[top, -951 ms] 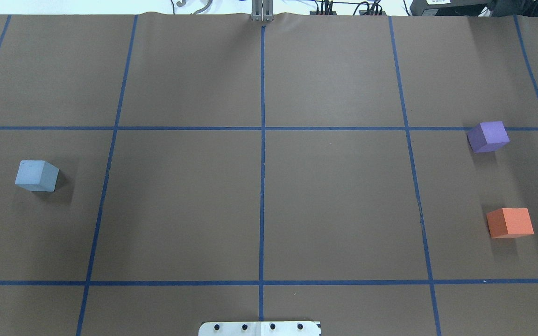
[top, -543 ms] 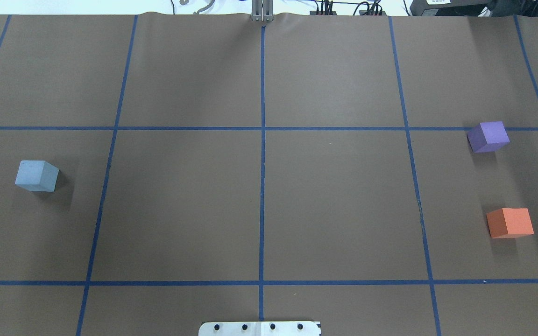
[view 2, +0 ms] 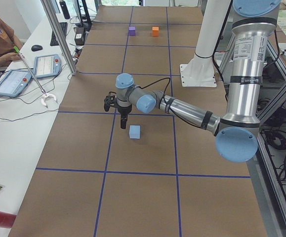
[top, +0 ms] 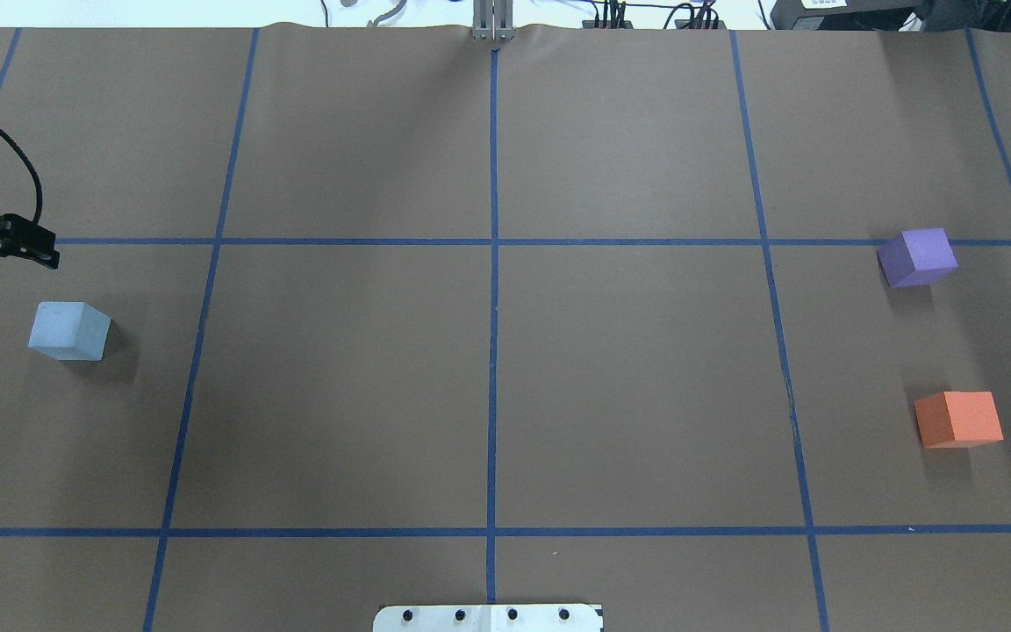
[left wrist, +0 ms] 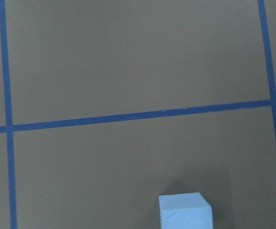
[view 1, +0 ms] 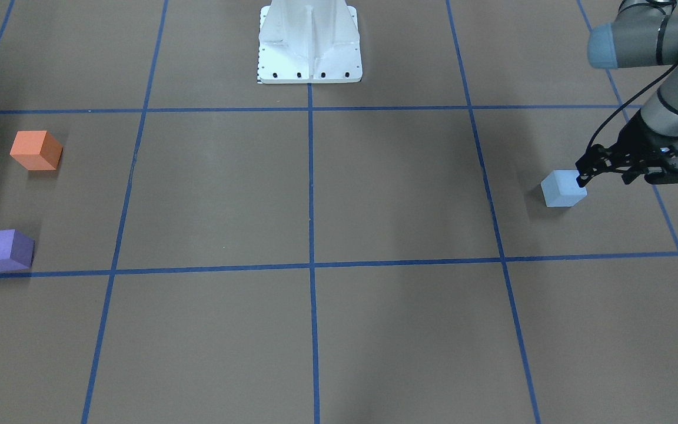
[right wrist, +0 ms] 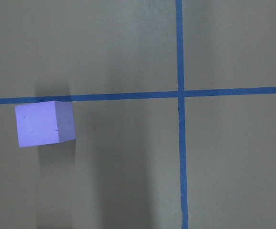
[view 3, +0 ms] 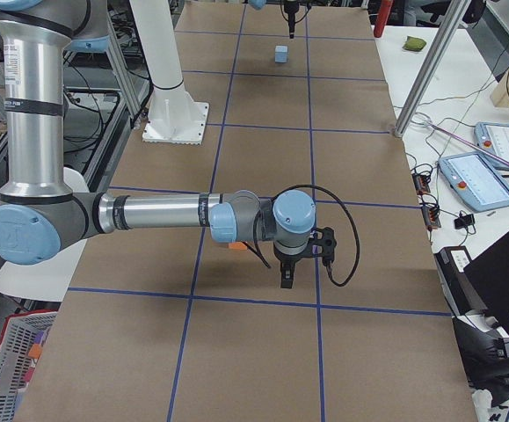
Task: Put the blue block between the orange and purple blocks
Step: 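Lower the left gripper onto the light blue cube and close it, then carry the light blue cube with the left gripper toward the table center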
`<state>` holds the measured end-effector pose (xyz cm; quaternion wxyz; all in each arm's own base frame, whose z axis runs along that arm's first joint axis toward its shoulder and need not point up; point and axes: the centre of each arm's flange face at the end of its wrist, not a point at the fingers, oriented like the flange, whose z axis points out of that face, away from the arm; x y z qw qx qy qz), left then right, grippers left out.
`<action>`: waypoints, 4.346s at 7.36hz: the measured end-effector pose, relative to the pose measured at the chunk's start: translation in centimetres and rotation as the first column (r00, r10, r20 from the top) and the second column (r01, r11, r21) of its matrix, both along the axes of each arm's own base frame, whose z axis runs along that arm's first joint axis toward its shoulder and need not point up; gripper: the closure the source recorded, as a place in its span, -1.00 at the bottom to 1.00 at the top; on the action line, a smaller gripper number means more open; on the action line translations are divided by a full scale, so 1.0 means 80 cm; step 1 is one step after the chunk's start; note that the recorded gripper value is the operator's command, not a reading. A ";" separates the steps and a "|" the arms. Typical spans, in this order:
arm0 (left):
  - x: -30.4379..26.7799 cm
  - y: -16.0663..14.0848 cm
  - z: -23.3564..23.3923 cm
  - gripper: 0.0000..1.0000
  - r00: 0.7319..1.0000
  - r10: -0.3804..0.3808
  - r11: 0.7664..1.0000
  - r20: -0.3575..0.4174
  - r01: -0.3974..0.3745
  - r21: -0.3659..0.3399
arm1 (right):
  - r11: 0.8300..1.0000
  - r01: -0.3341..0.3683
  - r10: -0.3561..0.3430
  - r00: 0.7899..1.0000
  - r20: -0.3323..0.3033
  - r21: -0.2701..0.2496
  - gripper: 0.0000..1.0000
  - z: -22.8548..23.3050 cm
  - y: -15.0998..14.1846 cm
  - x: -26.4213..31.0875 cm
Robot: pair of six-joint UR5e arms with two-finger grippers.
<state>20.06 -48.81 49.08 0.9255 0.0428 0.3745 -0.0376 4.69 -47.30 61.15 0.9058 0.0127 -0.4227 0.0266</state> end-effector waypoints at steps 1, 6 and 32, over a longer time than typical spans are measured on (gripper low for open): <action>0.014 0.009 0.007 -1.00 1.000 -0.003 1.000 0.003 0.003 -0.008 | 1.000 0.001 -0.001 1.000 0.000 0.000 -1.00 0.000 0.000 0.000; 0.050 0.039 0.051 -1.00 0.999 0.045 0.999 0.021 -0.046 0.004 | 1.000 0.002 -0.002 1.000 0.000 0.002 -1.00 0.000 0.000 -0.001; 0.526 -0.011 -0.414 -0.78 0.985 0.158 0.986 -0.068 -0.161 -0.037 | 0.992 -0.099 0.107 0.987 0.119 -0.074 -1.00 -0.492 -0.076 -0.222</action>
